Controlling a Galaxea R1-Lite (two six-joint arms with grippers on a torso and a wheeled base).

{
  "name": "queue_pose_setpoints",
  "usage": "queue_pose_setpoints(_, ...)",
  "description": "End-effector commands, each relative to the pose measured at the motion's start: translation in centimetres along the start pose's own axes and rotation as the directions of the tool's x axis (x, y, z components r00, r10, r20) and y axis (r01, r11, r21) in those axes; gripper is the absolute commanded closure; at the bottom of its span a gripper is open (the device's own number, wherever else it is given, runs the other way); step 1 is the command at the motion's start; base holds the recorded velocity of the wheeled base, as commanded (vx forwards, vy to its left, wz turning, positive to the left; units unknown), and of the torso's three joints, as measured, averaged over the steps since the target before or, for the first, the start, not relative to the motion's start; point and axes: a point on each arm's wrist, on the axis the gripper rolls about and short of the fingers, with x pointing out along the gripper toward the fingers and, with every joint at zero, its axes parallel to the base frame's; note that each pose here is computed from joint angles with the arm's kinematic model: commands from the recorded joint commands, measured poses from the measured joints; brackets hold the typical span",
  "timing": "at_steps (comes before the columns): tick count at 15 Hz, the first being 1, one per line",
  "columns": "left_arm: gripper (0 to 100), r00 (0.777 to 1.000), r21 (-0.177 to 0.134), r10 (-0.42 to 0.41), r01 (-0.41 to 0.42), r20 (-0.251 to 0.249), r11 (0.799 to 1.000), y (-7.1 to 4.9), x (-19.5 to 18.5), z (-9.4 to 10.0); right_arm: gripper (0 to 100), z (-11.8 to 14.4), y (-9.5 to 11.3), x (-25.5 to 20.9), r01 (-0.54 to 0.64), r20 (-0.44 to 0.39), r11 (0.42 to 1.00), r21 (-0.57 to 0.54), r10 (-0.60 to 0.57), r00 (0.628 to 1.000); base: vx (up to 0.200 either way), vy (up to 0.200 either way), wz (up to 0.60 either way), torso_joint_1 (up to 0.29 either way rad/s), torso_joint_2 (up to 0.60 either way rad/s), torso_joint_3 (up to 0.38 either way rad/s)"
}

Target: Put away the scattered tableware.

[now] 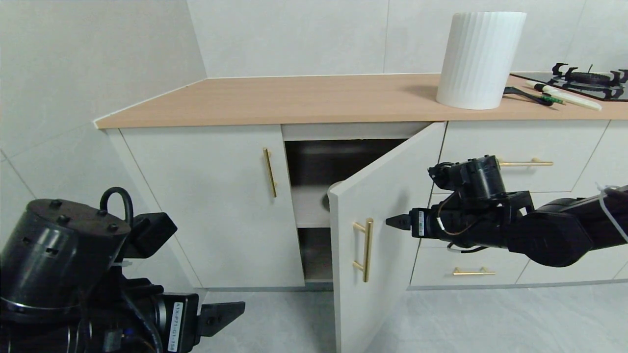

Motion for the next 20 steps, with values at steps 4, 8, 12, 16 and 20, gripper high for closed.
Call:
queue_pose_setpoints(4, 0, 1.0, 0.0, 0.009, -0.009, -0.008, 1.0, 0.1, 0.2, 0.0, 0, -0.5, -0.2, 1.6, 0.002, 0.013, 1.0, 0.019, -0.002, 1.0, 0.0, 0.0, 0.0, 0.0, 0.0, 0.0)
queue_pose_setpoints(8, 0, 1.0, -0.005, 0.019, -0.019, -0.014, 1.0, 0.2, 0.4, 0.0, 0, -0.9, 0.2, 1.9, 0.009, 0.01, 1.0, 0.029, -0.009, 1.0, 0.2, 0.0, 0.0, -0.002, 0.0, 0.004)
queue_pose_setpoints(12, 0, 1.0, -0.007, 0.02, -0.02, -0.012, 1.0, 0.2, 0.4, 0.0, 0, -1.0, 0.5, 1.9, 0.003, 0.01, 1.0, 0.029, -0.004, 1.0, 0.05, 0.0, 0.0, 0.001, 0.0, 0.001)
queue_pose_setpoints(16, 0, 1.0, -0.006, 0.021, -0.021, -0.014, 1.0, 0.2, 0.4, 0.0, 0, -0.9, 0.6, 2.7, 0.001, 0.055, 0.997, 0.071, -0.005, 0.998, 0.0, 0.0, 0.0, 0.0, 0.0, 0.0)
queue_pose_setpoints(20, 0, 1.0, -0.006, 0.021, -0.022, -0.015, 1.0, 0.2, 0.5, 0.0, 0, -1.2, 0.7, 4.6, 0.01, 0.14, 0.996, 0.091, -0.023, 0.99, 0.0, 0.0, 0.0, 0.0, 0.0, 0.0)
